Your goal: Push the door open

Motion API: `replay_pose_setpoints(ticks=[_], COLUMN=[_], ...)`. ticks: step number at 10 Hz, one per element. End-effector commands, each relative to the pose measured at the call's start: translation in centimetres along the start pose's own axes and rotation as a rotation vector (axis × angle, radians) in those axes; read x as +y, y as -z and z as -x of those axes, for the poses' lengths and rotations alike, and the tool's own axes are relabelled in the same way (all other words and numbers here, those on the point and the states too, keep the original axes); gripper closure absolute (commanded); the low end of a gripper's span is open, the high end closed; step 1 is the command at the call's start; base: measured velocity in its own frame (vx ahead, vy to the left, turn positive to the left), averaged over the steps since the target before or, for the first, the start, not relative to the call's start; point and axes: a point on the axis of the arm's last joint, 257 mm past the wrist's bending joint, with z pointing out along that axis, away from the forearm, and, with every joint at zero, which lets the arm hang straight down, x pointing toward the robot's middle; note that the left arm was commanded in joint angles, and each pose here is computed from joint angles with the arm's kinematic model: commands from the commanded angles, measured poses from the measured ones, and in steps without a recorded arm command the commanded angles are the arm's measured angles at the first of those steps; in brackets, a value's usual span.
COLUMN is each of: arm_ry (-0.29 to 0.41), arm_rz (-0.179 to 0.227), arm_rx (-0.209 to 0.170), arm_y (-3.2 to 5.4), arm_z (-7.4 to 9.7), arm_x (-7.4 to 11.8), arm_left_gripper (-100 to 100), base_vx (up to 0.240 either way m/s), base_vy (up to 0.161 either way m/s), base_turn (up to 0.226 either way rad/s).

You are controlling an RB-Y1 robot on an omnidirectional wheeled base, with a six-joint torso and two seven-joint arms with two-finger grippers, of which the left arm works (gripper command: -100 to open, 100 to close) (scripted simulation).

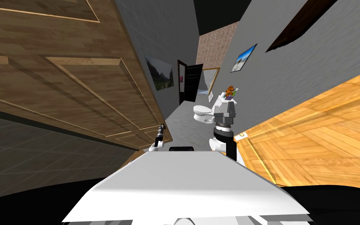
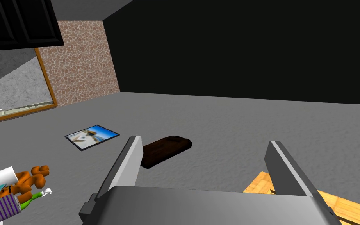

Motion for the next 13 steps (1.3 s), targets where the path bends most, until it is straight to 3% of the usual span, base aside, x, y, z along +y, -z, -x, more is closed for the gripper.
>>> replay_pose_setpoints(ticks=[1, 6, 9, 13], arm_ry=[-0.004, 0.003, 0.003, 0.003], arm_rz=[-0.006, -0.003, 0.003, -0.001], arm_rx=[-0.036, -0.105, -0.121, -0.184], arm_y=[-0.16, -0.07, 0.16, 0.47], arm_z=[1.9, 4.5, 5.2, 7.9], arm_x=[-0.3, -0.2, 0.0, -0.1], arm_left_gripper=[100, 100, 100, 100], base_vx=[0.189, 0.193, 0.146, 0.167], base_vy=[-0.077, -0.081, -0.050, -0.020], base_turn=[0.067, 0.068, 0.047, 0.042])
